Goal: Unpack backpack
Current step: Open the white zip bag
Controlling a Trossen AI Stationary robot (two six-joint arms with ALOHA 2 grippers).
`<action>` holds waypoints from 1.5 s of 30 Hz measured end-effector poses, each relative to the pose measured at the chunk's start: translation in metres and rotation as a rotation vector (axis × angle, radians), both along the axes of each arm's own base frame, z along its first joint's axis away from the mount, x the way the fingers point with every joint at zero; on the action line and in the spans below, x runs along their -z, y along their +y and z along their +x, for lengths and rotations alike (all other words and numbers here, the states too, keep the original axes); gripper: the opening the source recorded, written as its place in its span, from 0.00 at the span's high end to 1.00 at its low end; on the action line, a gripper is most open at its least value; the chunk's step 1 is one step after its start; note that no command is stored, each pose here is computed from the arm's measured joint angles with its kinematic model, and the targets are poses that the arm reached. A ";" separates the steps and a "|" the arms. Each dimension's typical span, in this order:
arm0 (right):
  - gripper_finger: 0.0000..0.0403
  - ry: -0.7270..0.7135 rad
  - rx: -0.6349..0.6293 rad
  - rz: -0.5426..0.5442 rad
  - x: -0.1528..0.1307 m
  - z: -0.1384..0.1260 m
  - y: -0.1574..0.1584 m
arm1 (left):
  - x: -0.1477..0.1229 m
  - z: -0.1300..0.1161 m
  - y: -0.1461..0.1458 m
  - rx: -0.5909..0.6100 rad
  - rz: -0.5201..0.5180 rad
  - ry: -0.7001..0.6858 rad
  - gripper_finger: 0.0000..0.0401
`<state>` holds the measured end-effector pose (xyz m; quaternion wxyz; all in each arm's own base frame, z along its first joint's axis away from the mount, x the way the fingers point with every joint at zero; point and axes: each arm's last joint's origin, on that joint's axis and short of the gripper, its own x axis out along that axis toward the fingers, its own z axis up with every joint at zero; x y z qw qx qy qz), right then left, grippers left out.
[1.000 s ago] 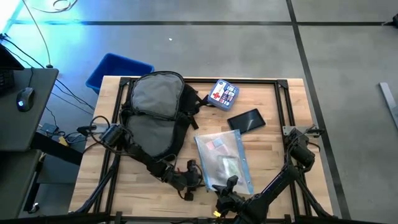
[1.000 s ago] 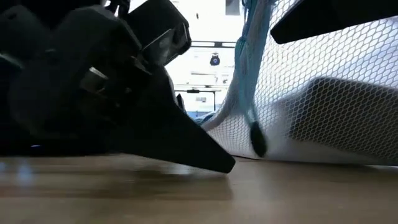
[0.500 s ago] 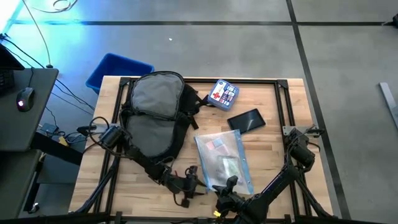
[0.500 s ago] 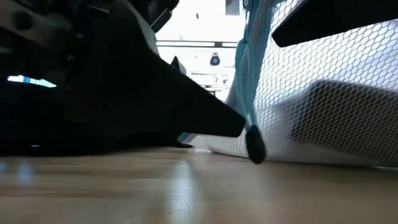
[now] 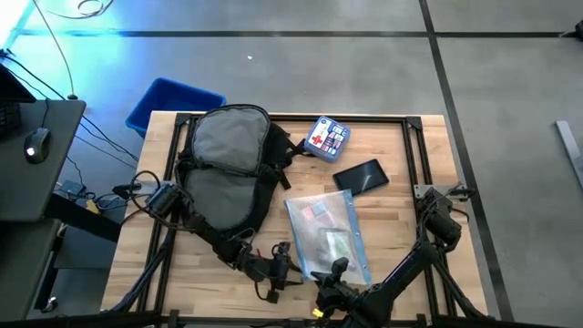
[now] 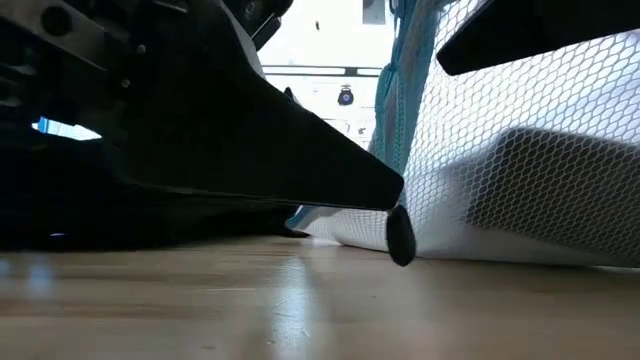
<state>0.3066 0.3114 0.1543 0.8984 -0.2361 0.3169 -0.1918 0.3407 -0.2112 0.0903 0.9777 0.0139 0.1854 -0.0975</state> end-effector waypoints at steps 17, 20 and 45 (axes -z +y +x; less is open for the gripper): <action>1.00 0.009 0.001 0.017 0.000 0.002 -0.001 | 0.003 0.005 0.011 -0.097 -0.033 0.029 0.97; 1.00 0.040 -0.019 0.027 0.001 0.000 0.001 | 0.004 0.002 0.013 -0.181 -0.044 0.068 0.99; 1.00 0.445 0.118 0.070 0.001 -0.085 0.008 | -0.011 -0.085 0.037 -0.602 0.319 0.606 1.00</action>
